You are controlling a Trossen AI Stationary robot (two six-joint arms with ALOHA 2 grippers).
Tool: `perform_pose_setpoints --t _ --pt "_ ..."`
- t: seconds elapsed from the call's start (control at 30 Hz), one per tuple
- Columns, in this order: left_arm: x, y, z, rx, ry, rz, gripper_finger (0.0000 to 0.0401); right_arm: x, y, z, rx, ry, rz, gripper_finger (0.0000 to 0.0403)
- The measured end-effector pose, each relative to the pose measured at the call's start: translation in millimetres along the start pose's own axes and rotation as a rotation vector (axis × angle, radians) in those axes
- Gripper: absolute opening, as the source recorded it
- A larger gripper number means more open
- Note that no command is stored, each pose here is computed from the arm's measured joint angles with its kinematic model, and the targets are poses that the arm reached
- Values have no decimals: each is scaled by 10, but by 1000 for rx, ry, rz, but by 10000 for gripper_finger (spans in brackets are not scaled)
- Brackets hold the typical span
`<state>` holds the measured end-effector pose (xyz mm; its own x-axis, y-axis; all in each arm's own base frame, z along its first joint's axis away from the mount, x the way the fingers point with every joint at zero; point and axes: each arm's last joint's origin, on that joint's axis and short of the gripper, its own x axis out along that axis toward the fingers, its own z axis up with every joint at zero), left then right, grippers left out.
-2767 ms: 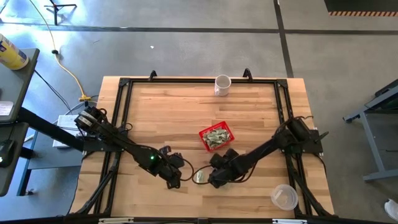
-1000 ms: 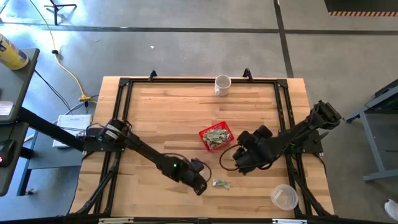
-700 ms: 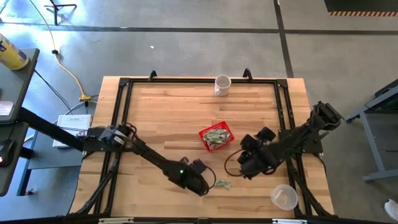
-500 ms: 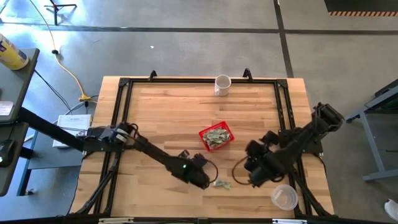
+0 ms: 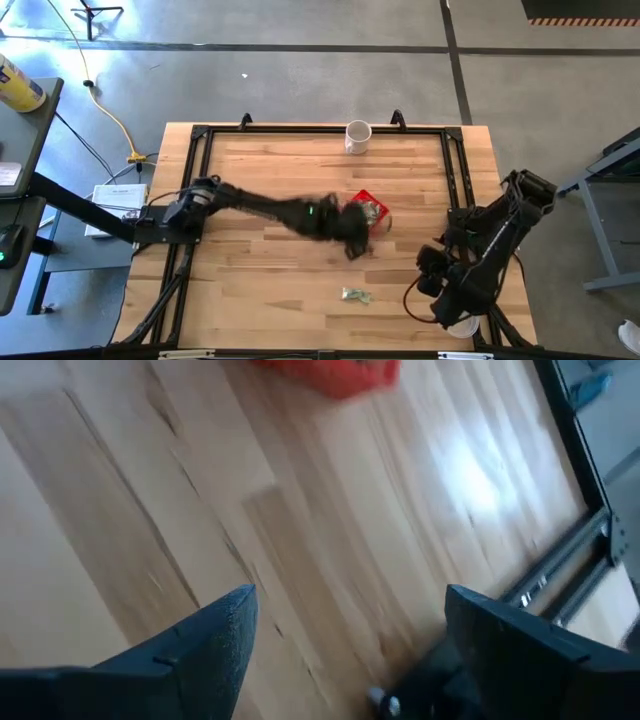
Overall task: Pick and place items into bin
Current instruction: Put the white stevia packet into the red bin
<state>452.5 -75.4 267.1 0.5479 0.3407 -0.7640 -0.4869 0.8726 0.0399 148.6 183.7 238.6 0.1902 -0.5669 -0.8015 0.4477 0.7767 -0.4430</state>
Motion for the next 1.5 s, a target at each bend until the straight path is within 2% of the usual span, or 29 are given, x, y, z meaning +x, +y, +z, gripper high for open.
perform_pose_setpoints --t 0.07,0.17,0.23,0.37,0.43,0.5,0.57,0.7,0.8,0.9,1.0,1.13,1.27,1.37,1.5 --pt "43 176 150 -17 -6 -2 24 37 4 -79 -3 24 -10 312" --pt "187 415 209 -48 77 -15 34 86 28 -172 5 45 -3 312" --pt "246 502 269 -56 98 -85 30 98 46 -220 10 52 11 312" --pt "461 552 378 -73 109 -302 22 101 57 -279 7 63 22 312" --pt "648 522 308 -78 144 -311 28 108 64 -290 7 63 28 312" --pt "744 503 231 -67 183 -283 63 115 73 -289 9 64 34 312" --pt "736 472 182 -63 204 -243 117 118 108 -273 24 62 68 312" --pt "623 426 61 -55 305 -212 225 101 256 -238 4 -13 207 312" --pt "271 292 45 -2 282 -218 282 112 357 -161 -28 -102 287 312" --pt "-128 83 -72 103 264 -206 309 245 440 -47 -65 -139 333 312" --pt "-358 -98 -320 192 319 -141 309 413 569 134 -94 -164 457 312" --pt "-561 -325 -667 239 375 -78 283 543 691 444 -136 -289 629 312" --pt "-569 -521 -1113 211 444 -53 245 606 680 701 -180 -377 682 312" --pt "-587 -628 -1393 166 445 -59 219 663 661 819 -202 -376 735 312" --pt "-699 -742 -1659 106 412 -158 201 797 742 875 -230 -344 780 312"
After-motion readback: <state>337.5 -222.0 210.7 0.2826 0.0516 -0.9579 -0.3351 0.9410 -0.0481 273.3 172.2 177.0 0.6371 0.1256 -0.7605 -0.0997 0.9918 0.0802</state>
